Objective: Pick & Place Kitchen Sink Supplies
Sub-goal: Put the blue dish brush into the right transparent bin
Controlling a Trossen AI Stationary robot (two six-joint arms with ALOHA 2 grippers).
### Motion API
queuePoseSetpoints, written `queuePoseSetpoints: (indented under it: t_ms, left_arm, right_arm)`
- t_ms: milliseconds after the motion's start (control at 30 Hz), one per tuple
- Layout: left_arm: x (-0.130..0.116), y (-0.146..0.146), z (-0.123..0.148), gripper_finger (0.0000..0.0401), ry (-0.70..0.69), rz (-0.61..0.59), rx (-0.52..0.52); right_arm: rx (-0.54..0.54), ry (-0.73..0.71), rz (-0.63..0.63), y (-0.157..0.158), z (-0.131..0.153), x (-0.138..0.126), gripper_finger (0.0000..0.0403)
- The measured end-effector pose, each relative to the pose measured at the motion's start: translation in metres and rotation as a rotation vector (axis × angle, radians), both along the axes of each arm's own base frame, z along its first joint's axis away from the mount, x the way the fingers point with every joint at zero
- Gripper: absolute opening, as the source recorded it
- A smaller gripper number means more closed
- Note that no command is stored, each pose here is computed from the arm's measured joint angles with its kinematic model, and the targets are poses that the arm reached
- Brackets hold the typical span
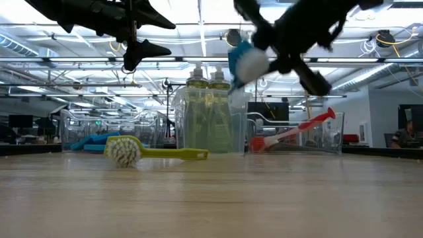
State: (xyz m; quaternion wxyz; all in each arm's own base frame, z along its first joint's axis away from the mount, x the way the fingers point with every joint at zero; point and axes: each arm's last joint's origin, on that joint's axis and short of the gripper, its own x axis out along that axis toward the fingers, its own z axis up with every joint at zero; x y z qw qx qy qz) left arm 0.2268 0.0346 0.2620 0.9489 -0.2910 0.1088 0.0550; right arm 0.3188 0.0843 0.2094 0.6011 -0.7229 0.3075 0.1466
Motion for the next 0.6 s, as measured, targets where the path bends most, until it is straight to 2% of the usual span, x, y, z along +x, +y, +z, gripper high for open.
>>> queuePoseSetpoints:
  t_ms: [300,600]
  left_arm:
    - [0.000,0.000,0.000,0.0269,0.000,-0.002,0.008]
    - [0.000,0.000,0.000,0.0269,0.001,-0.002,0.008]
  right_arm:
    - [-0.035,-0.290,-0.178,-0.015,0.062,-0.018,0.0008]
    - [-0.138,-0.564,-0.491,-0.048,0.111,-0.033,0.0008]
